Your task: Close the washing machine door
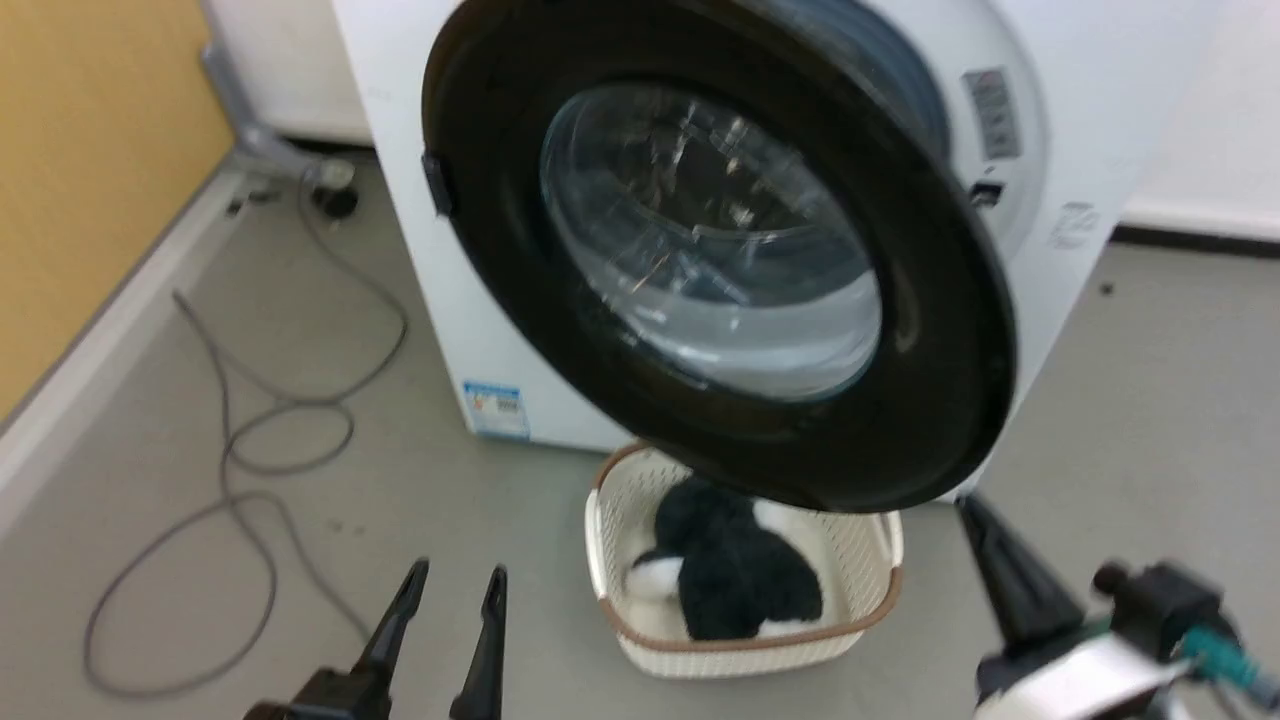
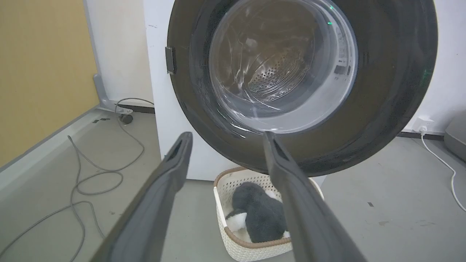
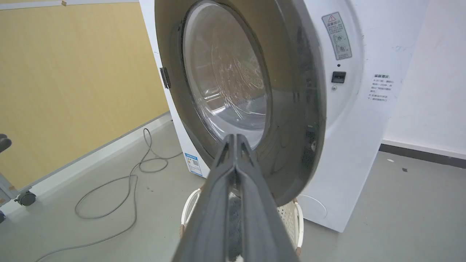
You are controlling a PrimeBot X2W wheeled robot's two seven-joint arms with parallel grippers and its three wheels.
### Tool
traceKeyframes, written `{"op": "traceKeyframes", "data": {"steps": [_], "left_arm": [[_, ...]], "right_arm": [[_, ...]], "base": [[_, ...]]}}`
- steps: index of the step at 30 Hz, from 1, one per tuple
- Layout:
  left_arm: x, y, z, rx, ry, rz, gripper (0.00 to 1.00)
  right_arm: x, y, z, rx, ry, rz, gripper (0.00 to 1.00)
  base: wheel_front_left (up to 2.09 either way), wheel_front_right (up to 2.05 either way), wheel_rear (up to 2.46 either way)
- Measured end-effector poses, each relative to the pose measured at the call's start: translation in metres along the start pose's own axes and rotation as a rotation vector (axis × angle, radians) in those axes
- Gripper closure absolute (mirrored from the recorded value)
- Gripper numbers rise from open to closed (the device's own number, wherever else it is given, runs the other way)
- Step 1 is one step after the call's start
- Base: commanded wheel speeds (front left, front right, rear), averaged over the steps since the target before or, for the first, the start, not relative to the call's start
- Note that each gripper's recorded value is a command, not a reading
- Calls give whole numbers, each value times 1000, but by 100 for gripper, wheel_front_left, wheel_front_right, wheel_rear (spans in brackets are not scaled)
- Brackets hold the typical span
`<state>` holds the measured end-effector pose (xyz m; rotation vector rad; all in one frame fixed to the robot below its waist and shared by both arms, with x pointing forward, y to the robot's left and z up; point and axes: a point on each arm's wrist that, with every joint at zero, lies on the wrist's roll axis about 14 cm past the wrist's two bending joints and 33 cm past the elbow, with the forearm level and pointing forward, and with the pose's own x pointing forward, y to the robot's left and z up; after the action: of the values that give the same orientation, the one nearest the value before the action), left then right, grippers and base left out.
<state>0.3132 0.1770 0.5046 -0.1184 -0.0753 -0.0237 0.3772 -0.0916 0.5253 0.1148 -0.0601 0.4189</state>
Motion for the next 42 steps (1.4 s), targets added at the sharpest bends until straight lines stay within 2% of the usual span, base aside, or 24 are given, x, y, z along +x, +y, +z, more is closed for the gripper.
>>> {"op": "traceKeyframes", "data": {"steps": [7,13,18,34,37,42], "left_arm": [[21,10,-6,1,22,26,0],[33,28,-13,11,42,81,0],[38,37,-19,22,64,105,0],[60,36,-35,12,104,107,0],[62,36,-38,11,111,108,0],[63,36,-40,12,117,110,0]], "right_arm": [[55,-13,0,-40,63,114,100],[102,-30,-8,-17,107,140,100],[134,-46,-18,8,141,127,100],[223,-122,-13,43,138,-41,100],[235,-135,-8,36,132,-70,100],[242,-137,-19,41,165,-82,100]], "base": [[0,0,0],[0,0,0],[0,0,0],[0,0,0],[0,0,0],[0,0,0]]}}
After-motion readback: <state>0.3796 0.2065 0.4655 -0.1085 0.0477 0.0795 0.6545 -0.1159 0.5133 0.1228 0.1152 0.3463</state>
